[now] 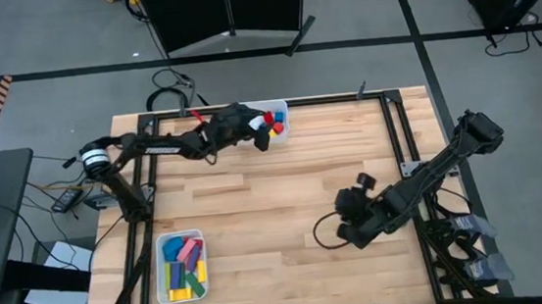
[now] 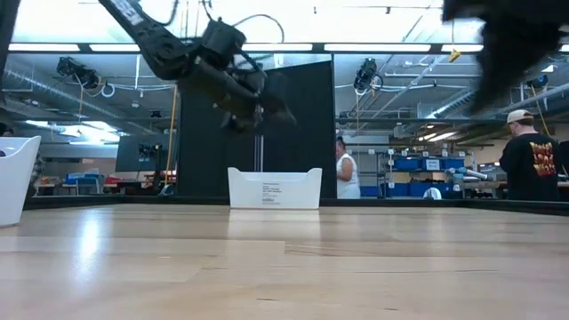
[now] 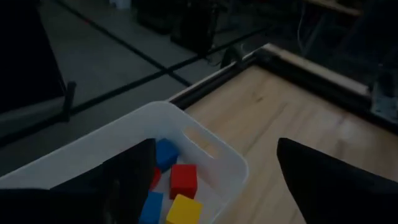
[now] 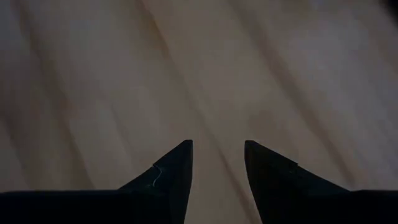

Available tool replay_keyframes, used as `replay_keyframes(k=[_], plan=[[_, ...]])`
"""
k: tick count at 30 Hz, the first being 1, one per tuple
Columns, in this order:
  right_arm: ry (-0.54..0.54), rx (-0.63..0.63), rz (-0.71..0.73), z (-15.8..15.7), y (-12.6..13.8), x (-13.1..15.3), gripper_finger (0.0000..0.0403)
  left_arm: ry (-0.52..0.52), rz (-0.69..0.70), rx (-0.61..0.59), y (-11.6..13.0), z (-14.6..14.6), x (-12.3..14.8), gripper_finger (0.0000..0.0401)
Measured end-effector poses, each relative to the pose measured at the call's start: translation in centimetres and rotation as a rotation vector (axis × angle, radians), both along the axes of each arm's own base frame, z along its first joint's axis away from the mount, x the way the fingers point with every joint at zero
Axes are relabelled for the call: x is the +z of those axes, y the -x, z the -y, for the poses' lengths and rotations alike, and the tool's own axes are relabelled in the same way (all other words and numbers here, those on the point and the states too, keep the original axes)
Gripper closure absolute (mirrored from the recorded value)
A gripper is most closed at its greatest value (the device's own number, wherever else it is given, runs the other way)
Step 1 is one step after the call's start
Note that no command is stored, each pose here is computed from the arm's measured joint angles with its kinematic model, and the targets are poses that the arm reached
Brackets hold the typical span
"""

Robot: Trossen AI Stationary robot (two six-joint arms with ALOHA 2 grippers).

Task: Sort blocks by size
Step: Put the green cube block into the top white bin

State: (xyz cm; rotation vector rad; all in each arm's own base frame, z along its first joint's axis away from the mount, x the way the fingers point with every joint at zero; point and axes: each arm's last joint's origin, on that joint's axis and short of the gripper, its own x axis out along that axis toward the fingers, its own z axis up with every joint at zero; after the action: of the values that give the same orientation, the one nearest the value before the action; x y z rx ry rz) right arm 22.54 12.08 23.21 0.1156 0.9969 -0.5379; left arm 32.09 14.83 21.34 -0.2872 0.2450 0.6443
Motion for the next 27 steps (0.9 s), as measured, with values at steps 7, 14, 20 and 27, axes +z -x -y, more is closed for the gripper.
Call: replay_keyframes(k=[7, 14, 20, 27], plan=[[-0.161, -0.11, -0.486, 0.8, 3.6, -0.5, 0.024, -0.062, 0.125, -0.129, 3.7, 3.8, 2.1, 0.0094], [-0.209, -0.155, -0.65, 0.9, 5.0, -1.1, 0.0185, -0.101, 0.327, -0.271, 8.5, 7.6, 3.6, 0.0109], [-0.247, -0.199, -0.748, 1.7, 6.1, -3.4, 0.0127, -0.11, 0.398, -0.333, 11.3, 9.8, 3.9, 0.011], [-0.309, -0.172, -0.749, 2.2, 6.6, -4.9, 0.0093, -0.116, 0.435, -0.371, 12.4, 10.9, 4.4, 0.011]])
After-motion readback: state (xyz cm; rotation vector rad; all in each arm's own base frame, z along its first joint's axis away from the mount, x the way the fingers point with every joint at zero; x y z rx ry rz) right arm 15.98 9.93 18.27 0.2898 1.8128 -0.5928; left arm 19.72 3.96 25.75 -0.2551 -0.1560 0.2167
